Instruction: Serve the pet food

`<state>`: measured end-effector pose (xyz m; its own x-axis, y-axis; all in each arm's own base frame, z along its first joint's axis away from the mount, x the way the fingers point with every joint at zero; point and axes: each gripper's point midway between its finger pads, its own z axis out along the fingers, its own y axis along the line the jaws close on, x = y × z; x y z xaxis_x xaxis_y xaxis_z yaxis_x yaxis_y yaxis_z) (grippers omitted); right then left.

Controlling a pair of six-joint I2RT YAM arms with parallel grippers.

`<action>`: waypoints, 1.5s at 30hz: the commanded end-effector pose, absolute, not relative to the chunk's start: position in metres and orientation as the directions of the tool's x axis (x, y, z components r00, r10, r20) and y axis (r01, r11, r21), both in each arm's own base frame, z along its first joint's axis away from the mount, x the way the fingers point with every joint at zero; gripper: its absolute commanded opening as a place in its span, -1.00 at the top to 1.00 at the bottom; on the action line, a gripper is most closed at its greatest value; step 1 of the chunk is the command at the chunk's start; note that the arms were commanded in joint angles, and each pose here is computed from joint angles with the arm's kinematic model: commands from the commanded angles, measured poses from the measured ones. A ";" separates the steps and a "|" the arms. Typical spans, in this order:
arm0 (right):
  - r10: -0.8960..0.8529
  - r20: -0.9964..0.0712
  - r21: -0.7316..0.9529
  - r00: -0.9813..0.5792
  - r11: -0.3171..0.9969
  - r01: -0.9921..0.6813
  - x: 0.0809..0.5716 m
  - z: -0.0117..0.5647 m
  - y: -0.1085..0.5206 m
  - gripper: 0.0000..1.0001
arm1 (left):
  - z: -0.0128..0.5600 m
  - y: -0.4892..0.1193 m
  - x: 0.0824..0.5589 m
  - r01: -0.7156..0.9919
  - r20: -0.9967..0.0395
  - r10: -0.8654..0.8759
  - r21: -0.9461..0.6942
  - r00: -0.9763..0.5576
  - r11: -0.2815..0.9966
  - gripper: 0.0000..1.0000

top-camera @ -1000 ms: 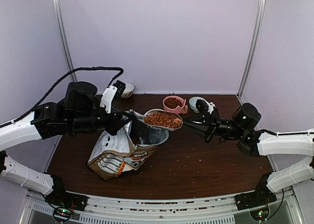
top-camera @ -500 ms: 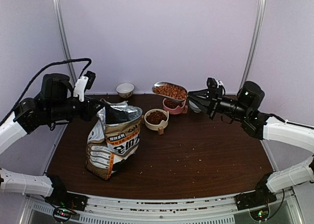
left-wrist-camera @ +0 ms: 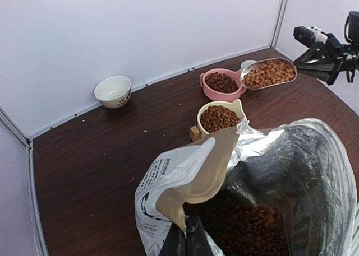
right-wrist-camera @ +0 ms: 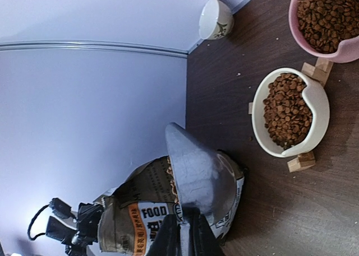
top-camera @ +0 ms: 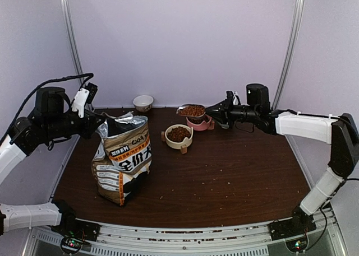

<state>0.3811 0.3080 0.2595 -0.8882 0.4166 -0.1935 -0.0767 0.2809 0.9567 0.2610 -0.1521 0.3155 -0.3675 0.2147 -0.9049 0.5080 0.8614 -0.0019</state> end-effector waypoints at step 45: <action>0.183 -0.450 0.598 -0.874 0.789 -0.143 0.456 0.190 0.288 1.00 | 0.364 -0.176 0.272 0.588 -0.971 0.118 -0.026 -0.206 0.808 1.00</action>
